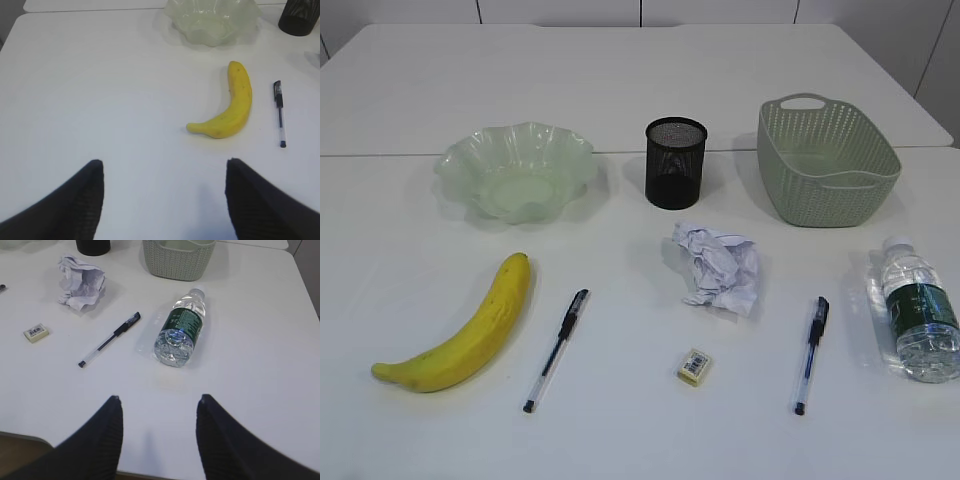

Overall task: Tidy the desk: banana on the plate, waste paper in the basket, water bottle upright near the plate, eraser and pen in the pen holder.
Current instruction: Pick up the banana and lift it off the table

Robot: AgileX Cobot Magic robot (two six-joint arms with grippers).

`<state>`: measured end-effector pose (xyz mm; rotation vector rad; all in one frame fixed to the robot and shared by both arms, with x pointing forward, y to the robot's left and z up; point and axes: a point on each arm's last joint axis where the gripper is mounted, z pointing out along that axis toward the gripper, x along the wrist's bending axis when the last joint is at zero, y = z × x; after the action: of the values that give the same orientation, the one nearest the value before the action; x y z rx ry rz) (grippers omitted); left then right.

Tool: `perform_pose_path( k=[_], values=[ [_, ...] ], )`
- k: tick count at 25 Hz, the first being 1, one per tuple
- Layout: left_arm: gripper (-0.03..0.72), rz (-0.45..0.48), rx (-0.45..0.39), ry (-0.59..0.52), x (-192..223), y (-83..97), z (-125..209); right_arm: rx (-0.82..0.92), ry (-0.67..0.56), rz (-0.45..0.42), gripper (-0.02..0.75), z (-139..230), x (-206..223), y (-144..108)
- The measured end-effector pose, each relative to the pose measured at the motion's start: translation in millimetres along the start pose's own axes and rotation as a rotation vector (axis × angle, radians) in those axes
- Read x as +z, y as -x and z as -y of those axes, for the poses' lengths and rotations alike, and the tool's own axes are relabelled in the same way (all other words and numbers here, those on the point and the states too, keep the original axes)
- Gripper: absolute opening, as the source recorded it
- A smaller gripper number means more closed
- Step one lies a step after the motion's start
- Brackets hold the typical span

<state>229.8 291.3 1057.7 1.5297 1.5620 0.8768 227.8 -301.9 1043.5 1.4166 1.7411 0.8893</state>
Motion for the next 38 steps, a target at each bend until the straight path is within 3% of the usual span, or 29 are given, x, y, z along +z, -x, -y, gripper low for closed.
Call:
perform_pose_path(
  k=[38],
  values=[
    [0.517, 0.000, 0.000, 0.000, 0.0, 0.0, 0.0, 0.000, 0.000, 0.000, 0.357, 0.0, 0.0, 0.0]
  ],
)
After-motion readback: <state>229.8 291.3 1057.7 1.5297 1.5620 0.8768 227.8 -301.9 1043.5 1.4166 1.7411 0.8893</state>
